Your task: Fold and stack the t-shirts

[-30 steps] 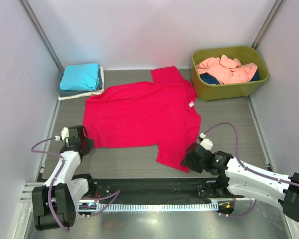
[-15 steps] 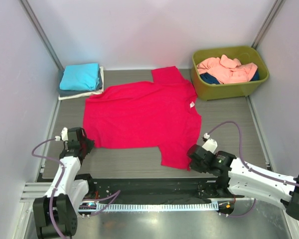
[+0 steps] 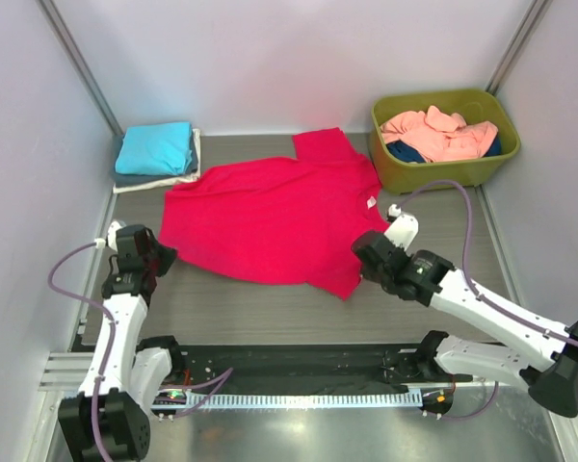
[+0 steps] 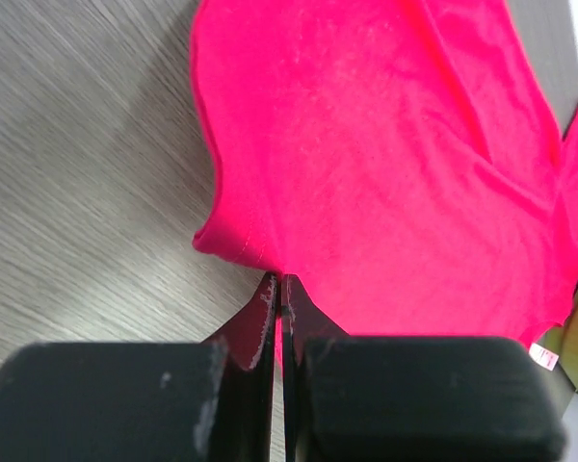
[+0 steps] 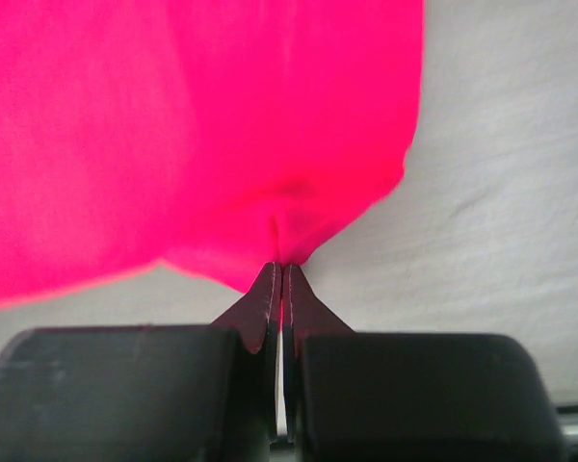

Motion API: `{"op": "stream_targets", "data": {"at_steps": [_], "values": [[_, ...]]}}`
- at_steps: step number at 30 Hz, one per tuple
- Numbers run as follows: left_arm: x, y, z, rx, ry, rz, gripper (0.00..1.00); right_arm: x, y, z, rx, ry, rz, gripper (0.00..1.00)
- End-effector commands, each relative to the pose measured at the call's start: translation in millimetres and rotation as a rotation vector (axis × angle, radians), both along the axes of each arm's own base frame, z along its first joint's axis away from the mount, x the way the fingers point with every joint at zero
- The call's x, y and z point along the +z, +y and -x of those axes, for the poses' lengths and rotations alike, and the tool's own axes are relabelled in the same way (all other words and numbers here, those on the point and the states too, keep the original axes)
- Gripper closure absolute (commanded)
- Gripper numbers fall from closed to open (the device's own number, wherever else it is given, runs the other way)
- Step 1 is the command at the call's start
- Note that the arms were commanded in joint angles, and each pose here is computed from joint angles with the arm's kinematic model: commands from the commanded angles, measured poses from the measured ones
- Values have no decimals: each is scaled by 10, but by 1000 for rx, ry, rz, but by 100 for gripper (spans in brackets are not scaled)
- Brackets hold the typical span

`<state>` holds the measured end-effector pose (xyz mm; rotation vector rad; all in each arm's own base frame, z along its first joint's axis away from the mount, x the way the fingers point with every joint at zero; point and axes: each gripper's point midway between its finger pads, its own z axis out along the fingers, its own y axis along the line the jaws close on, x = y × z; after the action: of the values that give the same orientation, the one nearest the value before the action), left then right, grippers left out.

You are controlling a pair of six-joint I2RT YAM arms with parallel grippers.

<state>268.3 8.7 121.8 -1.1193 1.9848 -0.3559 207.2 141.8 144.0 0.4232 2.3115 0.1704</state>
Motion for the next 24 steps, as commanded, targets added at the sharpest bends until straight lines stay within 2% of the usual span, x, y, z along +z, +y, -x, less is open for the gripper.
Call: {"op": "stream_targets", "data": {"at_steps": [1,8,17,23,24], "values": [[76,-33,-119,-41,10,5,100,396,-85,-490,-27,-126,36,99],[53,11,-416,-35,44,13,100,718,-57,-1139,-32,-172,66,99],[-41,138,-777,-6,109,19,100,884,17,-1828,-29,-186,102,99],[-66,229,-1000,8,137,11,100,781,-37,-2276,-57,-164,121,99],[-185,244,-1038,10,174,14,100,776,-60,-2347,-64,-162,119,99]]}}
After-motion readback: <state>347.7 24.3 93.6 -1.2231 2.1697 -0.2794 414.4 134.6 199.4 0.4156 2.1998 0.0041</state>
